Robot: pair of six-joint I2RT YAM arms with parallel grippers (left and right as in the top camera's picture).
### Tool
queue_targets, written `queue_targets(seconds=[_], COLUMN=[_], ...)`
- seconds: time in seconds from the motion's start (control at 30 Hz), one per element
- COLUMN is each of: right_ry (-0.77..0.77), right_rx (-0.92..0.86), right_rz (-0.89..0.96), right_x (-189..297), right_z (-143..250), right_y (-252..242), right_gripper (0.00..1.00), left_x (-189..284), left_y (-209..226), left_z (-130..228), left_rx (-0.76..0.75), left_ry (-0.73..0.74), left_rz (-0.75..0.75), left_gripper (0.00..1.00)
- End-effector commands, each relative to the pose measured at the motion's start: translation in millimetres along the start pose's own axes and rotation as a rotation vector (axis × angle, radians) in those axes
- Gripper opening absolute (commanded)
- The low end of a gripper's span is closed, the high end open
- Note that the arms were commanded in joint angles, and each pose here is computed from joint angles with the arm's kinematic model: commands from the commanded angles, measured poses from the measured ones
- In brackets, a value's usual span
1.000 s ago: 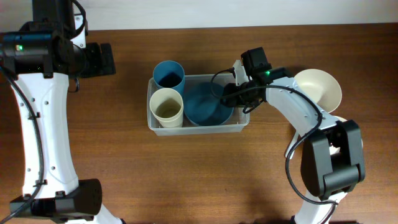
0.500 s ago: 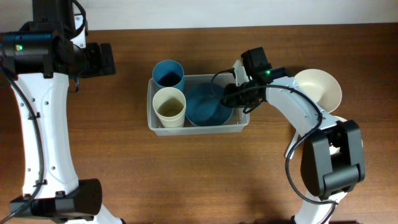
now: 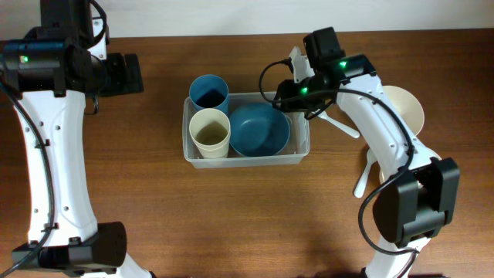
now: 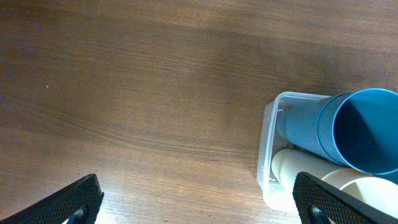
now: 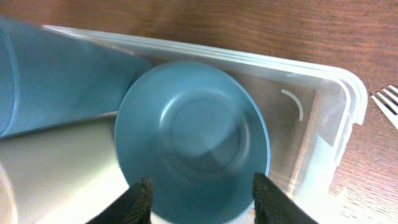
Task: Pack container
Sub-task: 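Open the right gripper and lift it away from the blue bowl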
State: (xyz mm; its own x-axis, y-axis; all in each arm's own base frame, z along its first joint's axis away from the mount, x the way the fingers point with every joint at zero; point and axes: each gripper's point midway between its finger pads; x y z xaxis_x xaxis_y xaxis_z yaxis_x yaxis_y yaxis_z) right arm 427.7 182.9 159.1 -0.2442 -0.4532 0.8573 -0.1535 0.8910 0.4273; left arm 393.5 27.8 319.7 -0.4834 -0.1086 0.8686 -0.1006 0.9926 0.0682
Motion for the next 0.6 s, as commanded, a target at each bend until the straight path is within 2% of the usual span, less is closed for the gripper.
queue_targets(seconds=[0.0, 0.07, 0.23, 0.37, 0.57], right_ry=[-0.03, -0.034, -0.032, -0.033, -0.04], right_rx=[0.035, 0.015, -0.069, -0.174, -0.368], right_rz=[0.014, 0.086, 0.254, 0.323, 0.375], right_x=[21, 37, 87, 123, 157], right_z=[-11, -12, -9, -3, 12], right_y=[6, -7, -51, -91, -161], right_gripper=[0.59, 0.61, 0.79, 0.85, 0.86], left_x=[0, 0, 0, 0, 0], left_y=[3, 3, 3, 3, 3], left_z=[0, 0, 0, 0, 0], left_rx=[0.01, 0.01, 0.01, 0.01, 0.01], left_ry=[-0.001, -0.001, -0.001, -0.001, 0.0], left_rz=[-0.012, -0.012, -0.012, -0.012, -0.012], left_gripper=[1.0, 1.0, 1.0, 1.0, 1.0])
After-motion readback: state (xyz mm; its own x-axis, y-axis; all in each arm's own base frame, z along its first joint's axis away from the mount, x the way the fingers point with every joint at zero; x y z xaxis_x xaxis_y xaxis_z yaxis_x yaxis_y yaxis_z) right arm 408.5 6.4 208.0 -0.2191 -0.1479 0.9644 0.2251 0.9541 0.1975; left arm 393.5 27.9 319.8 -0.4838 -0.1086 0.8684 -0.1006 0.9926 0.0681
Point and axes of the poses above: each gripper's point midway between its finger pads, its own x axis back along the fingers, its own y axis along the line the jaws close on, z = x × y, and after that the axes turned 4 degrees about -x, right-handed
